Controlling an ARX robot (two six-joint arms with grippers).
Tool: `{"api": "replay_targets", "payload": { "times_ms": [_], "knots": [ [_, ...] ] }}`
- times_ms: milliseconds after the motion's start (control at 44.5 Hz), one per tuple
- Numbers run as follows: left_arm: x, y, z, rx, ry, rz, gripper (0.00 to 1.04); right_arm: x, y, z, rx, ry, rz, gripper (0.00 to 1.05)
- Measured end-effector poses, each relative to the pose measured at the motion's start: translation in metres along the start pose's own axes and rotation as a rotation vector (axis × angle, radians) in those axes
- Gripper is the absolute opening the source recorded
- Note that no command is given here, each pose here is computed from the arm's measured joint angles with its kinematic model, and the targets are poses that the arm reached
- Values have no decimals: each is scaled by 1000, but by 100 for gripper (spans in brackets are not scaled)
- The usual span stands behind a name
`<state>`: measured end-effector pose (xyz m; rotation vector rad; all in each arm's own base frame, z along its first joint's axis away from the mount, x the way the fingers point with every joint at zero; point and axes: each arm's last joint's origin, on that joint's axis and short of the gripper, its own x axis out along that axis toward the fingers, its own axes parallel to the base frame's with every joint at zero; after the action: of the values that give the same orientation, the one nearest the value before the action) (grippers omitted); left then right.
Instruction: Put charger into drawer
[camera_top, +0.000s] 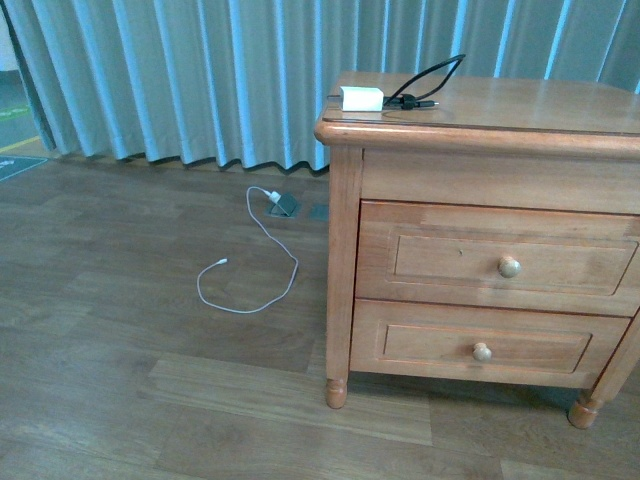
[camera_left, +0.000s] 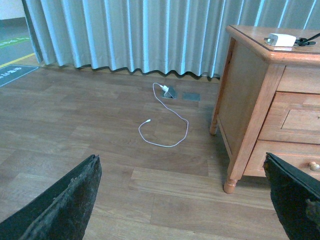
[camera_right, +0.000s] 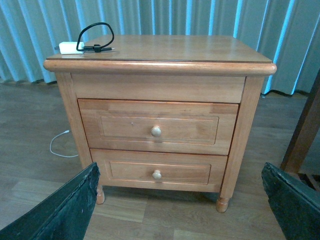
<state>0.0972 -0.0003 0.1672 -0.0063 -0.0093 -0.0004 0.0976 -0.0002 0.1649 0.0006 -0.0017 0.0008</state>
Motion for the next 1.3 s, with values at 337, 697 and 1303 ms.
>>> {"api": "replay_targets", "payload": {
  "times_ms": [337, 697, 1303],
  "knots": [
    [0, 0, 0, 0, 0, 0, 99, 0, 0, 0, 0, 0, 0, 96],
    [0, 0, 0, 0, 0, 0, 99, 1, 1, -2, 16, 58, 97, 96],
    [0, 0, 0, 0, 0, 0, 99, 153, 76, 4, -145, 210, 268, 96]
  ]
}}
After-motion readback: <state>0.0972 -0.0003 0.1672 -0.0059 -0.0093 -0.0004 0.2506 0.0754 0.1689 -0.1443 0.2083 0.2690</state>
